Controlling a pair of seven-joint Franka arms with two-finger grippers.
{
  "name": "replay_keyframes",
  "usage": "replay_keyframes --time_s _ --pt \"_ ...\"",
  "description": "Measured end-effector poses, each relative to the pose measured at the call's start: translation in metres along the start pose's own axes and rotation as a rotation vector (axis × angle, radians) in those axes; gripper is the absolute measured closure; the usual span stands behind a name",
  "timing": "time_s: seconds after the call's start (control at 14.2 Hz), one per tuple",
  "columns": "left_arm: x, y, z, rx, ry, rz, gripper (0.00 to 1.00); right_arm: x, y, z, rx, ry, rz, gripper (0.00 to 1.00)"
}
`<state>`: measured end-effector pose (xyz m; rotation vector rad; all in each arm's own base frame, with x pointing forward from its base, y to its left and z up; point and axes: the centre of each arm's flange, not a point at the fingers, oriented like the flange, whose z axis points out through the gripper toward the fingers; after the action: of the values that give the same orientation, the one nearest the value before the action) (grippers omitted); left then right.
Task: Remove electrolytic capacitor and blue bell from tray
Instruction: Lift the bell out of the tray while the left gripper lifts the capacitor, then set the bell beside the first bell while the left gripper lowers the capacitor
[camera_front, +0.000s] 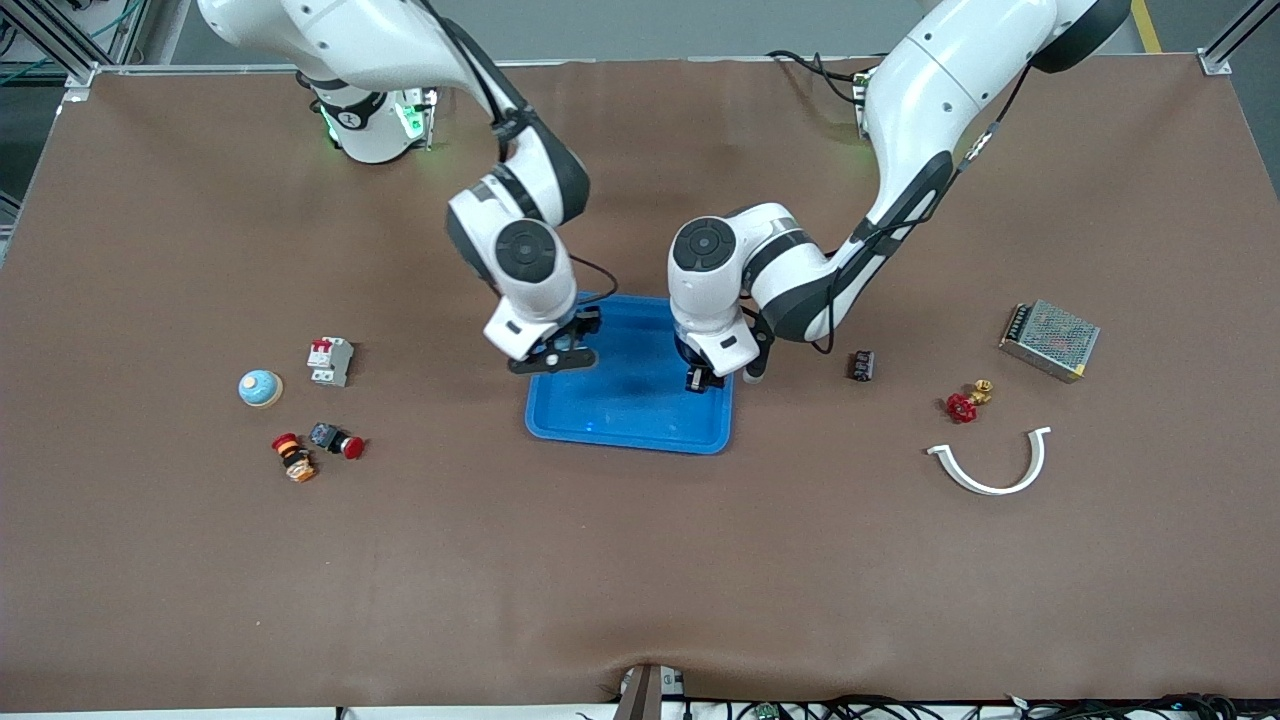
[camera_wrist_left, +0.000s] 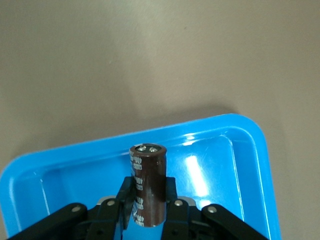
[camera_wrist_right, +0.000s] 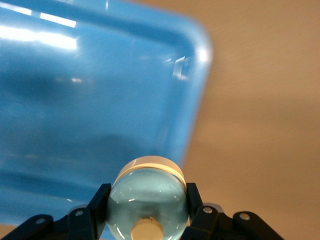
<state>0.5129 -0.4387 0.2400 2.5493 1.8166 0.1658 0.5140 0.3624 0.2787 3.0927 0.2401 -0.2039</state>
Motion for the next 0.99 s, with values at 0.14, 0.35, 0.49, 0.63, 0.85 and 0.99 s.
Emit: replay_keyframes --time_s 0.14,0.35,0.49,0.63,0.85,0.99 --pt "0.017 0.005 -0.008 0.024 -0.007 0.107 0.7 0.012 0.054 -0.031 0.006 -0.018 -0.053 0.35" --pt "0.043 0.009 -0.017 0.073 -0.018 0.271 0.7 0.021 0.131 -0.051 0.024 -0.028 -0.148 0.35" --pt "0.056 0.011 -0.021 0.085 -0.028 0.345 0.7 0.019 0.174 -0.042 0.034 -0.042 -0.195 0.35" --pt "0.067 0.011 -0.018 0.109 -0.026 0.426 0.7 0.014 0.203 -0.021 0.041 -0.02 -0.238 0.35" --pt "0.083 0.005 -0.008 0.159 -0.028 0.593 0.7 -0.001 0.221 0.013 0.041 -0.01 -0.265 0.35" --pt "0.097 -0.001 -0.003 0.184 -0.042 0.726 0.7 -0.009 0.221 0.029 0.028 0.007 -0.279 0.35"
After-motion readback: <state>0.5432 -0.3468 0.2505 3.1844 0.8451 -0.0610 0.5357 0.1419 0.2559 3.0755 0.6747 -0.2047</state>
